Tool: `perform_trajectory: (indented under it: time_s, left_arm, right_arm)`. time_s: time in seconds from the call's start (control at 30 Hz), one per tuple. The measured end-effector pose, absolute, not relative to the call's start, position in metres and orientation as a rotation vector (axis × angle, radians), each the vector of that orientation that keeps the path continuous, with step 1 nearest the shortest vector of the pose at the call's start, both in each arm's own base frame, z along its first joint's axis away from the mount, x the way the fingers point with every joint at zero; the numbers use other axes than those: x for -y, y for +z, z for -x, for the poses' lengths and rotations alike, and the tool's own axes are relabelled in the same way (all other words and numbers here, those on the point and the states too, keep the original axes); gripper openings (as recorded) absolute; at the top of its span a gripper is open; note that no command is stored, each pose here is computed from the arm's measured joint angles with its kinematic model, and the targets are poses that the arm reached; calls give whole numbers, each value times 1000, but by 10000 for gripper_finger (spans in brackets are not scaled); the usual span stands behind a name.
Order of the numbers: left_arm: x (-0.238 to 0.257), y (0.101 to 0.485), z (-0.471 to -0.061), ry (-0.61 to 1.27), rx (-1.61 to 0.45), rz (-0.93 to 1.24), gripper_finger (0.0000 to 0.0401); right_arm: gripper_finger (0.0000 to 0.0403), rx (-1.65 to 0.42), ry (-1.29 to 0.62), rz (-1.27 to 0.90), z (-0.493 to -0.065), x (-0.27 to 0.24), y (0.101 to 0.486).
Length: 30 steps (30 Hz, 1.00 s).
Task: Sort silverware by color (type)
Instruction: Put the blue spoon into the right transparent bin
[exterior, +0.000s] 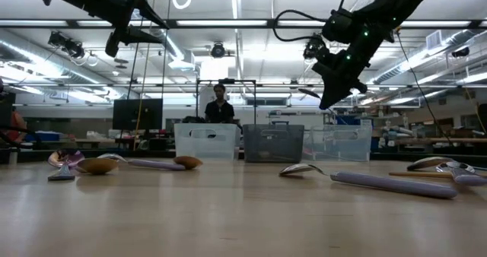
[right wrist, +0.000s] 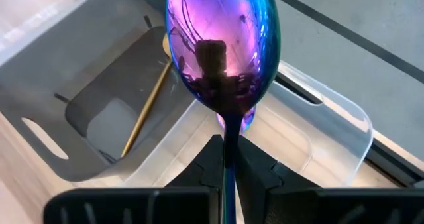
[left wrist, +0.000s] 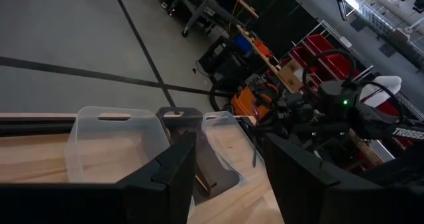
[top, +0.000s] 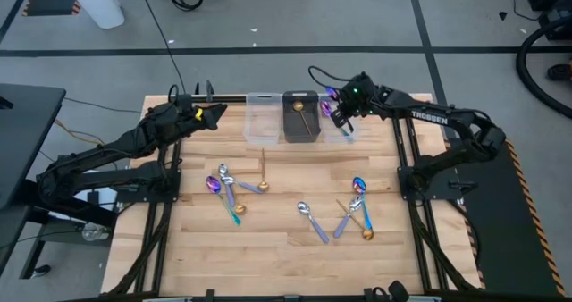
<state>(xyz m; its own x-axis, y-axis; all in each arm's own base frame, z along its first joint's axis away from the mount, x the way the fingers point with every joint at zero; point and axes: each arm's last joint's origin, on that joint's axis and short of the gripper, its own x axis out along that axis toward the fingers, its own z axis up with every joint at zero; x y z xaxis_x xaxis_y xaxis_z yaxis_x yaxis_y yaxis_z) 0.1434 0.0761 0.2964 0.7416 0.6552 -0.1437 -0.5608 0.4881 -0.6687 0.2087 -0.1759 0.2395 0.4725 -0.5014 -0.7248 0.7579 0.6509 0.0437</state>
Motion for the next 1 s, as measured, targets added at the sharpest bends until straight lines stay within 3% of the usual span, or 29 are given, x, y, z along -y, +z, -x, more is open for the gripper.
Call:
perform_trajectory:
  time_s: [0.73, 1.0]
  left_arm:
    - [-76, 296, -143, 743, 137, 759, 181]
    - [-76, 296, -143, 742, 137, 759, 181]
  right_arm:
    - [32, -722, -789, -416, -195, 186, 216]
    - [32, -807, -755, -486, -205, 195, 187]
